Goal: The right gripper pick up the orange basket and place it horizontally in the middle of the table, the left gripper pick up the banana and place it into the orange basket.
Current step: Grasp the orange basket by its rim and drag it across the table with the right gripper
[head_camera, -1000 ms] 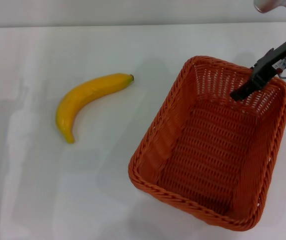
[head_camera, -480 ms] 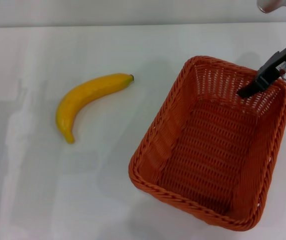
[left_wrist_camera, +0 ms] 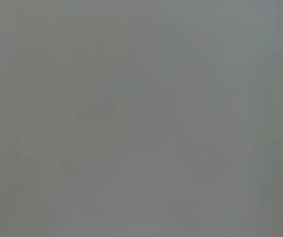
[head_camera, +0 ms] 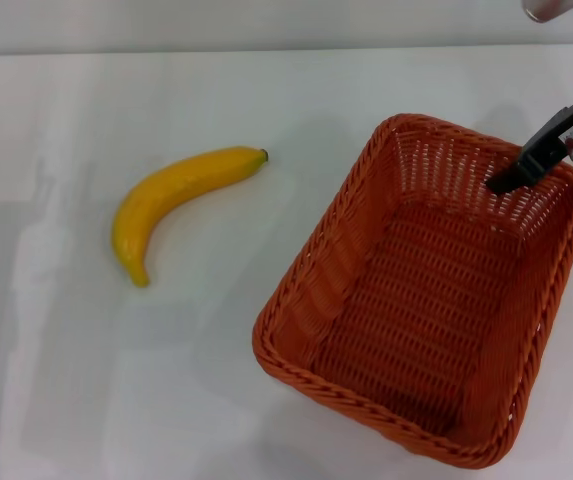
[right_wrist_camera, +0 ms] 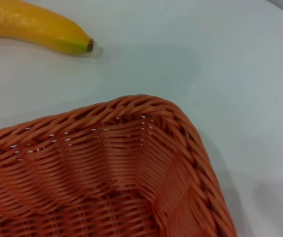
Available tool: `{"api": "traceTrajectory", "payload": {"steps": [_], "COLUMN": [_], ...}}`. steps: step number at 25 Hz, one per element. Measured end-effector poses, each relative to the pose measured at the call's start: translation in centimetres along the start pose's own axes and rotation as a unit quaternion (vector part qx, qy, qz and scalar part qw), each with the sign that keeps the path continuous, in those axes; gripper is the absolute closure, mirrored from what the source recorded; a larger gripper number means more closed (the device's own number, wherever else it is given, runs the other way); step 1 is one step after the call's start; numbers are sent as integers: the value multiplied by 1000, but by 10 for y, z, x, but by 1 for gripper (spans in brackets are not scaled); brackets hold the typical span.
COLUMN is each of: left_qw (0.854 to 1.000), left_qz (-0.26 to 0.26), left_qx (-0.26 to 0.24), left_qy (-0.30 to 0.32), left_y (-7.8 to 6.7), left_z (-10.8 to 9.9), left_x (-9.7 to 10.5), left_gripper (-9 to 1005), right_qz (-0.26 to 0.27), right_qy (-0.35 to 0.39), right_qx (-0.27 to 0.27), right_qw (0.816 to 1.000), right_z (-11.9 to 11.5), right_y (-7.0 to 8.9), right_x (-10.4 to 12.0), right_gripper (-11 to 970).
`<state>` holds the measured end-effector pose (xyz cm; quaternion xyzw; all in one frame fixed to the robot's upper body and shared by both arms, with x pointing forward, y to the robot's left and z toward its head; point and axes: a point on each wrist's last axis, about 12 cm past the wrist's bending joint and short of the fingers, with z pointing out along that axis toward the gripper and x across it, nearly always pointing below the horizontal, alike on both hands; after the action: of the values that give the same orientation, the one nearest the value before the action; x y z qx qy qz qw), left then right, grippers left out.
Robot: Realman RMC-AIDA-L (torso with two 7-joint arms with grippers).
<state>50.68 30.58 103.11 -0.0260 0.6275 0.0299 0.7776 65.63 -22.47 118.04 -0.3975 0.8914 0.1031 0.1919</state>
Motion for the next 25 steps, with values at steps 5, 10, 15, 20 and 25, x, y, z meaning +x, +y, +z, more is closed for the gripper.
{"api": "traceTrajectory", "payload": {"steps": [5,10,15,20,25], "left_qw": [1000,1000,1000,1000,1000], "left_qz": [1,2,1,1,0], "left_qx": [7,10,13,15,17], "left_qy": [0,0,-3,-4,-5], "left_y": [-1,-2,-4,-5,-6], "left_z": [0,0,3,4,5], "left_x": [0,0,-1,-2,-2], "left_gripper": [136,136,137,137,137], "right_qz": [11,39,80,127,162], "right_qy": [0,-5,-13,-29,-46], "right_qx": [-3,-20,-55,-87,-122], "right_qw": [1000,999,995,988,978], "right_z": [-2,-11,-22,-30,-35], "right_y": [0,-3,-8,-16,-23], "right_x": [-1,0,9,19,26], "right_gripper": [717,734,747,758,779]}}
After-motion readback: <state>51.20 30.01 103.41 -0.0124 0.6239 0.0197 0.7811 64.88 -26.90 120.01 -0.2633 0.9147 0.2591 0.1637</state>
